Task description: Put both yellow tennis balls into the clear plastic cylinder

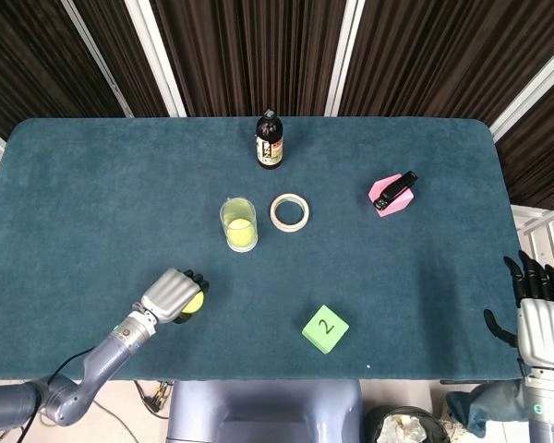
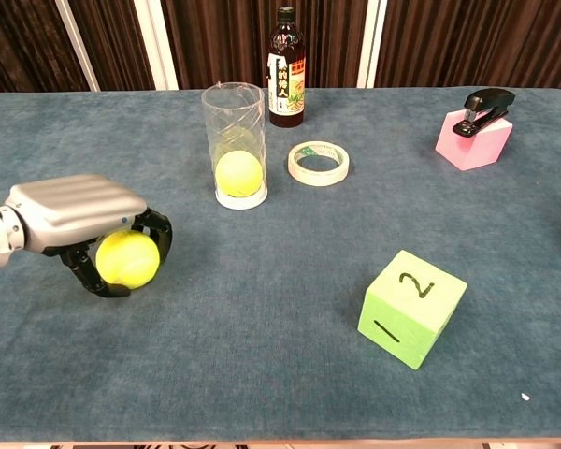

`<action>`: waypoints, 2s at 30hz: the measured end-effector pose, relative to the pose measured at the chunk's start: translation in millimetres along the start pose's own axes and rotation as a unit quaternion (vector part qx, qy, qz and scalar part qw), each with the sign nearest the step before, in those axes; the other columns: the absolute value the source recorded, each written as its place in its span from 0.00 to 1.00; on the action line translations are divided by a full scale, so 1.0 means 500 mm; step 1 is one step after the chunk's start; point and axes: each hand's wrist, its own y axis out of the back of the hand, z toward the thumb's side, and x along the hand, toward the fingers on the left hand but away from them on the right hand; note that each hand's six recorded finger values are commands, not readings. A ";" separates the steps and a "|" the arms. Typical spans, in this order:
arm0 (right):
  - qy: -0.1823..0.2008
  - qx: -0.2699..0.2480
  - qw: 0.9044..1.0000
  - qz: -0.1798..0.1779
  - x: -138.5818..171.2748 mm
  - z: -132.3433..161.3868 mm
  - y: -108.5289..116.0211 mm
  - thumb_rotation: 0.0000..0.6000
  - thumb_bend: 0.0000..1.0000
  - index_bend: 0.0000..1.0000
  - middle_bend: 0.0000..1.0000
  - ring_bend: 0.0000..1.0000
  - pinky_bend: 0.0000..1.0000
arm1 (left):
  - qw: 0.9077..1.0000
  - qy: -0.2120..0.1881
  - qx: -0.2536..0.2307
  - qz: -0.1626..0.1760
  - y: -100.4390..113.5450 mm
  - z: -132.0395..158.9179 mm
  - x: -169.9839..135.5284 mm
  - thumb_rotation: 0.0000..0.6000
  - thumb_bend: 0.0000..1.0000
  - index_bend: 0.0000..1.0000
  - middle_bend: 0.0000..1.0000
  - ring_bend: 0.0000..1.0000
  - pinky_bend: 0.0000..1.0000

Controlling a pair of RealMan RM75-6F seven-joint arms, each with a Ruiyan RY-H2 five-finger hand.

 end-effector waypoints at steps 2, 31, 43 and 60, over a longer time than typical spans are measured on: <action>-0.001 0.000 1.000 -0.001 0.000 -0.001 0.001 1.00 0.35 0.11 0.03 0.06 0.01 | 1.000 0.003 -0.003 0.009 0.011 -0.004 -0.002 1.00 0.32 0.44 0.50 0.39 0.60; -0.004 -0.005 1.000 0.008 0.001 0.002 -0.004 1.00 0.35 0.11 0.03 0.06 0.01 | 0.978 0.058 0.001 0.200 0.401 0.003 0.049 1.00 0.32 0.44 0.49 0.39 0.61; -0.011 -0.010 1.000 -0.001 0.001 -0.005 0.006 1.00 0.35 0.11 0.03 0.06 0.01 | 0.975 0.122 0.006 0.183 0.427 0.006 0.139 1.00 0.31 0.44 0.47 0.38 0.61; -0.015 -0.009 1.000 0.000 0.000 -0.008 0.005 1.00 0.35 0.11 0.03 0.06 0.01 | 0.980 0.111 0.012 0.162 0.385 0.033 0.188 1.00 0.28 0.42 0.45 0.36 0.60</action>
